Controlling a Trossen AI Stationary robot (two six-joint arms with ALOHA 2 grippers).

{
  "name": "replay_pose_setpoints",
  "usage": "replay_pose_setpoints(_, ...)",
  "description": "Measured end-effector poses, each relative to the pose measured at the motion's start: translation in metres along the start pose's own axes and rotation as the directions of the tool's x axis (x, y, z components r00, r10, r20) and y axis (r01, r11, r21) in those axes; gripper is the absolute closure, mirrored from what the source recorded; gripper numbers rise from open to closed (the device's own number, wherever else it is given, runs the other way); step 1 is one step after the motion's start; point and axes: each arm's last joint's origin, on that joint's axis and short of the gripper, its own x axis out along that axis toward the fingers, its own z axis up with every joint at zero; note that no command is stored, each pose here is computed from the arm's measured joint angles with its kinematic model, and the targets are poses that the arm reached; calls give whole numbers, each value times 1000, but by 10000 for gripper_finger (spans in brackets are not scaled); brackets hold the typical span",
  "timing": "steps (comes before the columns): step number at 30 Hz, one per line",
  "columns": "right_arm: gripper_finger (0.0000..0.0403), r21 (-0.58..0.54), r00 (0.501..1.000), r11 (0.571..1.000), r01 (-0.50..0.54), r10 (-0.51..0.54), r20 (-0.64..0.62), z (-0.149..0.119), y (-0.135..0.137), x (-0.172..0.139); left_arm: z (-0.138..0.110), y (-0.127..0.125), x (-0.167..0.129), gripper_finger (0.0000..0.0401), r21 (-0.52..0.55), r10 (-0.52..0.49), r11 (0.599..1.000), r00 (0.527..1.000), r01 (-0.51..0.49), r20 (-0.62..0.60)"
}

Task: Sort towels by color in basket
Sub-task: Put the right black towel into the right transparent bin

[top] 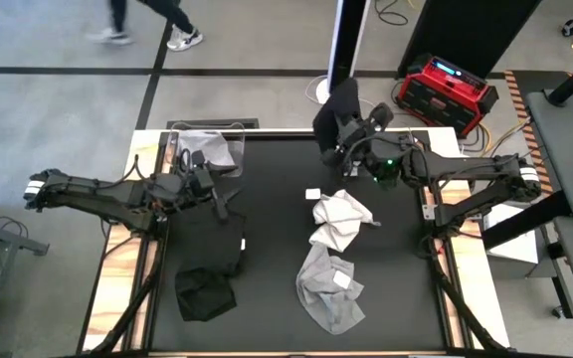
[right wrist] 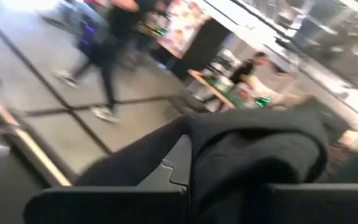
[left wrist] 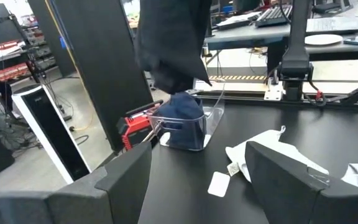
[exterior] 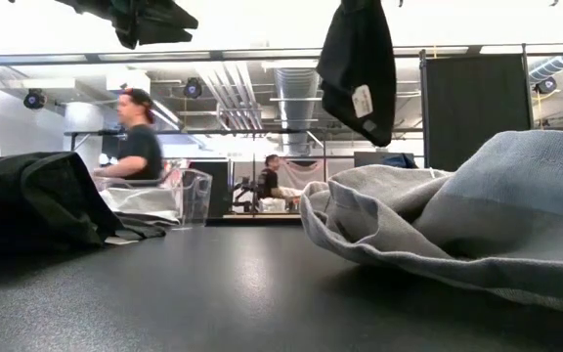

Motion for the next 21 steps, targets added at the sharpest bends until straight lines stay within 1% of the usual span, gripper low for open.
replay_pose_setpoints(4,394,-73,990,990,123,-128,-66,-2,-5,1,-1,1,0,156,5,25,1000,1000,-25,-9)
replay_pose_setpoints(7,394,-132,969,970,203,-218,-114,-4,-11,4,-3,2,0,156,19,78,997,996,-77,-31)
replay_pose_setpoints(9,394,-173,950,952,251,-277,-147,-6,-14,6,-4,4,0,156,21,125,992,991,-124,-45)
replay_pose_setpoints(12,394,-223,906,918,328,-373,-201,-11,-20,11,-8,5,-1,156,30,185,983,980,-183,-70)
replay_pose_setpoints(18,394,-304,843,872,385,-466,-269,-26,-30,25,-9,6,-1,156,39,200,980,976,-197,-83)
replay_pose_setpoints(21,394,-347,806,848,401,-506,-306,-38,-39,37,-9,6,-1,156,37,200,980,976,-197,-84)
